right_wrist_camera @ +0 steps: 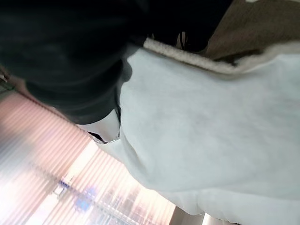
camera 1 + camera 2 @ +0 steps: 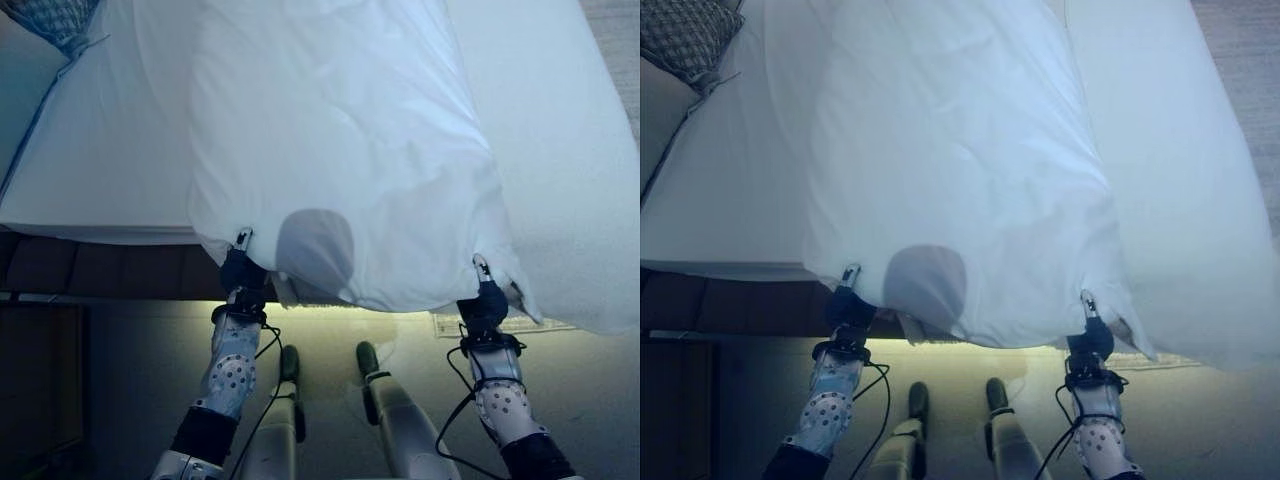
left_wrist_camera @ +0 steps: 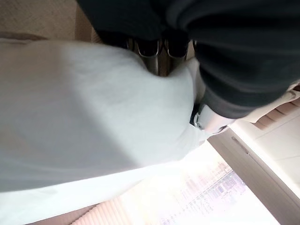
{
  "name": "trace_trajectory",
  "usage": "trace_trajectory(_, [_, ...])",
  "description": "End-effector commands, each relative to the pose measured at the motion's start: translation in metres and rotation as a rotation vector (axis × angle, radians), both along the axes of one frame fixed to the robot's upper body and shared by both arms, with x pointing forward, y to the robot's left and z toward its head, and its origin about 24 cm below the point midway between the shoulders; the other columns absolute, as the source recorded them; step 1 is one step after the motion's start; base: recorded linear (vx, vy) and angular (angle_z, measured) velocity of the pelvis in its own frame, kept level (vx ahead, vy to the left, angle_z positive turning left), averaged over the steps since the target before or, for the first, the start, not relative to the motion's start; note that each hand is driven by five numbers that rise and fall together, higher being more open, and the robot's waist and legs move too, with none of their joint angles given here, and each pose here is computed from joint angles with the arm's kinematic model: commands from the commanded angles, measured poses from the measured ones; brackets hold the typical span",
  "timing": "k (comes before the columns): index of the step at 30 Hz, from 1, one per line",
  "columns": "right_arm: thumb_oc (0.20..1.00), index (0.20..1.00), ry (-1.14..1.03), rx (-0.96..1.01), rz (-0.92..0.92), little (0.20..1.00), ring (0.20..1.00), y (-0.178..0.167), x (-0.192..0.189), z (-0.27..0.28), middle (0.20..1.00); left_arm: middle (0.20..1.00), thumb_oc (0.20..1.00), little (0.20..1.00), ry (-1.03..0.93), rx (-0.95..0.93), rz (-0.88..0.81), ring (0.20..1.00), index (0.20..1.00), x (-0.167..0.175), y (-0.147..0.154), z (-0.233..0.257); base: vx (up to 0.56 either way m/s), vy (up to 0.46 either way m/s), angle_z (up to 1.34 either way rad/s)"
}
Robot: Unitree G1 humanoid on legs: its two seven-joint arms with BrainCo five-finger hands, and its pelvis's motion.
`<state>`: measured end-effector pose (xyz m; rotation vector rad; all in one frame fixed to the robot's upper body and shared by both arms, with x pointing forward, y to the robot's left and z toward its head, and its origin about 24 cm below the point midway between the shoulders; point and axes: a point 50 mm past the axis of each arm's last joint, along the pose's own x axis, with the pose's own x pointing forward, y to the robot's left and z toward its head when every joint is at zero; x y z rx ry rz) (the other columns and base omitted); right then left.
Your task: Make the bed
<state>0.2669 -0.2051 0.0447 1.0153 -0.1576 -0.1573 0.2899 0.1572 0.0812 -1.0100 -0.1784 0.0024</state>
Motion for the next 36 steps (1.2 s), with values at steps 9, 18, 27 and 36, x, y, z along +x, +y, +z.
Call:
trace_trajectory(9, [0.200,0.200,-0.082,0.105,-0.037,0.200,0.200,0.003,-0.001,0.007,0.200,0.200,0.200,0.200,-0.097,0.012,-0.018,0.200,0.200,-0.008,0.004,0.011,0.11,0.642,-0.16])
trace_trajectory(18, [0.200,0.200,-0.050,0.083,-0.010,0.200,0.200,0.008,-0.006,-0.003,0.200,0.200,0.200,0.200,-0.064,0.047,0.006,0.200,0.200,-0.011,0.010,0.006,0.05,0.302,-0.39])
trace_trajectory(27, [0.200,0.200,-0.042,-0.005,-0.053,0.200,0.200,-0.017,-0.013,0.000,0.200,0.200,0.200,0.200,-0.046,-0.035,-0.046,0.200,0.200,-0.011,-0.016,0.000,0.04,-0.041,0.12])
trace_trajectory(36, [0.200,0.200,-0.026,-0.006,-0.050,0.200,0.200,-0.015,-0.006,-0.001,0.200,0.200,0.200,0.200,-0.043,-0.055,-0.025,0.200,0.200,-0.012,-0.014,0.002,0.00,-0.045,0.26])
